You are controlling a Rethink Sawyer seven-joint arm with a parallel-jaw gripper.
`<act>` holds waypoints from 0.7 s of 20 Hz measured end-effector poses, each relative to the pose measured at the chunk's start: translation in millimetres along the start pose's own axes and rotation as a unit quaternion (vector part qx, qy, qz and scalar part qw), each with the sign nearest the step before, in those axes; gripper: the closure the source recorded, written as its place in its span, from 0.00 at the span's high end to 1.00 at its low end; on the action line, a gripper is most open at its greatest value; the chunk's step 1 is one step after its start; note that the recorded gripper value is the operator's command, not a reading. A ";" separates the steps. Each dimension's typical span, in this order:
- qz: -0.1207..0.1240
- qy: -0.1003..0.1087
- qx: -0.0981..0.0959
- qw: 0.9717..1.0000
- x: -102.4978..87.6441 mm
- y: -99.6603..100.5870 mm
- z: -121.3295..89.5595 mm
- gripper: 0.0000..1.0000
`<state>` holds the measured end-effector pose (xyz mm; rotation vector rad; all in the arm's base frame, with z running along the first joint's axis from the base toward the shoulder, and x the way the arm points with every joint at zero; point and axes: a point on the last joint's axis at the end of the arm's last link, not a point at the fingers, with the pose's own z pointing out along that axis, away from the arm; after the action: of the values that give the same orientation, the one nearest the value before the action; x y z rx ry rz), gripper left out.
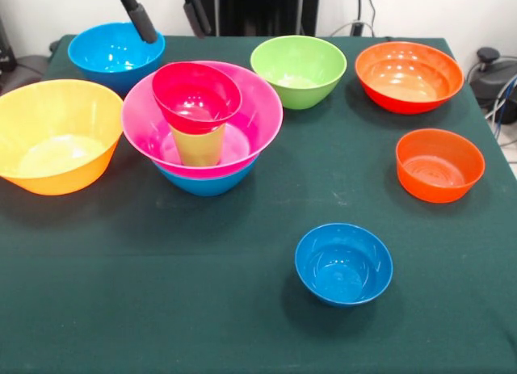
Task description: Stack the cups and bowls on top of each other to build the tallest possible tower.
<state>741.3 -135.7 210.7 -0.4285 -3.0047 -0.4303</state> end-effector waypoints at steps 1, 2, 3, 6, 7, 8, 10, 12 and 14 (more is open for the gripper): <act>-0.002 -0.003 -0.003 1.000 -4.2 5.8 -0.4 1.00; -0.002 -0.005 -0.006 1.000 -7.0 9.8 -0.1 1.00; -0.002 -0.007 -0.008 1.000 -8.3 11.7 0.2 1.00; -0.002 -0.016 -0.018 1.000 -15.4 20.8 1.5 1.00; -0.002 -0.019 -0.020 1.000 -17.3 22.9 2.4 1.00; -0.002 -0.023 -0.023 0.999 -19.4 25.3 3.8 1.00; -0.003 -0.036 -0.029 0.999 -23.6 30.8 7.2 1.00; -0.003 -0.043 -0.030 0.999 -25.4 32.4 7.4 1.00; -0.002 -0.055 -0.034 0.998 -29.0 34.5 6.7 1.00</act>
<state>778.6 -109.5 210.1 -0.4670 -3.1048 -0.5274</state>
